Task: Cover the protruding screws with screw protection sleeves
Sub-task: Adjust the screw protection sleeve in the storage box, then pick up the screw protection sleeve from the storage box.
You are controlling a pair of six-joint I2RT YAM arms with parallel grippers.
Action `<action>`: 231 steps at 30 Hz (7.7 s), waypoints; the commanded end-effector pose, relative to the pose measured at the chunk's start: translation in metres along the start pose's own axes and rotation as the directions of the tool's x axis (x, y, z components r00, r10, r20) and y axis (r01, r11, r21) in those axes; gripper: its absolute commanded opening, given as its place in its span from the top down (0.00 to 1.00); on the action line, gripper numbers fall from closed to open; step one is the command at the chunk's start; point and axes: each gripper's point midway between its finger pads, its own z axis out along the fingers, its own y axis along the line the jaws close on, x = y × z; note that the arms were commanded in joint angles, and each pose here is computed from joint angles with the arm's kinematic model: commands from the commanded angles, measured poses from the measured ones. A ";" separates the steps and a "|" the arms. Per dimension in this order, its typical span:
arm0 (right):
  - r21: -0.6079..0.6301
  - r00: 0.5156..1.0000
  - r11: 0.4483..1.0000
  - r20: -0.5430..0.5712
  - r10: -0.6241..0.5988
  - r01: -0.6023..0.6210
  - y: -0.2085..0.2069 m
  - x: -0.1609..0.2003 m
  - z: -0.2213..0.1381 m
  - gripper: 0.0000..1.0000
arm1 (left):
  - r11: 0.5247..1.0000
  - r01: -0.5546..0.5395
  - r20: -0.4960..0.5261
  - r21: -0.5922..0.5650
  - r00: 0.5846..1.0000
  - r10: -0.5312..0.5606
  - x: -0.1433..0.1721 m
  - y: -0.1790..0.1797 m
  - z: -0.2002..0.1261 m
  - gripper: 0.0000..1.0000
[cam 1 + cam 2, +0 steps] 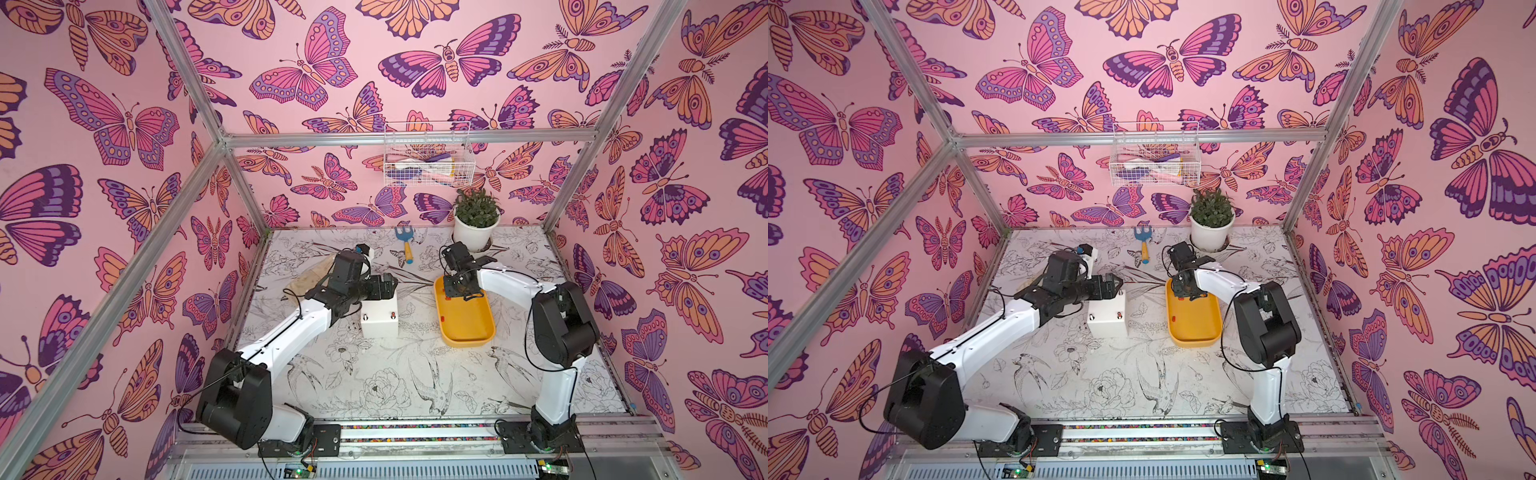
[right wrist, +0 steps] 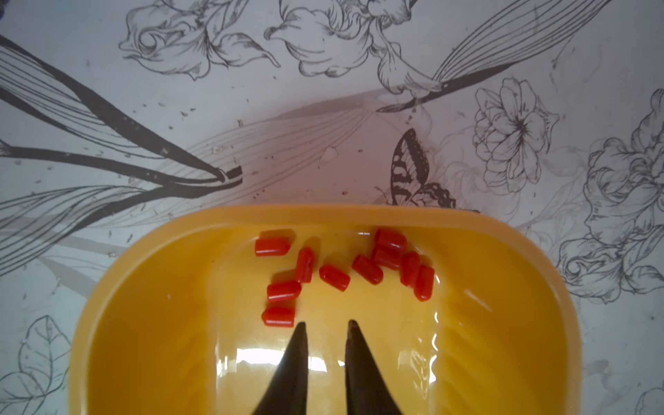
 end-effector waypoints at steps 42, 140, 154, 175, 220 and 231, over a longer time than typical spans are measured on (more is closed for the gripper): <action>-0.014 0.999 1.000 -0.037 0.024 -0.025 -0.007 0.012 0.041 0.80 | 1.000 -0.011 -0.010 -0.007 1.000 0.010 0.003 0.001 0.006 0.04; -0.081 0.993 0.995 -0.104 0.046 -0.055 -0.016 0.067 -0.027 0.90 | 1.000 0.008 0.058 0.028 0.998 -0.010 0.006 -0.004 -0.020 0.03; -0.079 0.982 0.994 -0.181 0.057 -0.072 -0.016 0.091 -0.015 0.90 | 1.000 0.011 0.045 0.024 0.999 -0.012 0.012 -0.001 -0.019 0.03; -0.058 0.976 0.997 -0.214 0.040 -0.053 -0.015 0.091 0.000 0.86 | 1.000 0.006 0.041 0.007 0.999 -0.006 0.010 0.001 -0.017 0.02; -0.042 0.969 0.998 -0.242 0.036 -0.048 -0.018 0.086 0.013 0.80 | 1.000 -0.013 0.054 -0.008 0.998 0.013 -0.003 0.000 -0.020 0.02; -0.050 0.967 0.998 -0.250 0.035 -0.049 -0.017 0.087 0.014 0.80 | 1.000 -0.011 0.053 -0.011 0.999 0.012 -0.002 0.002 -0.020 0.02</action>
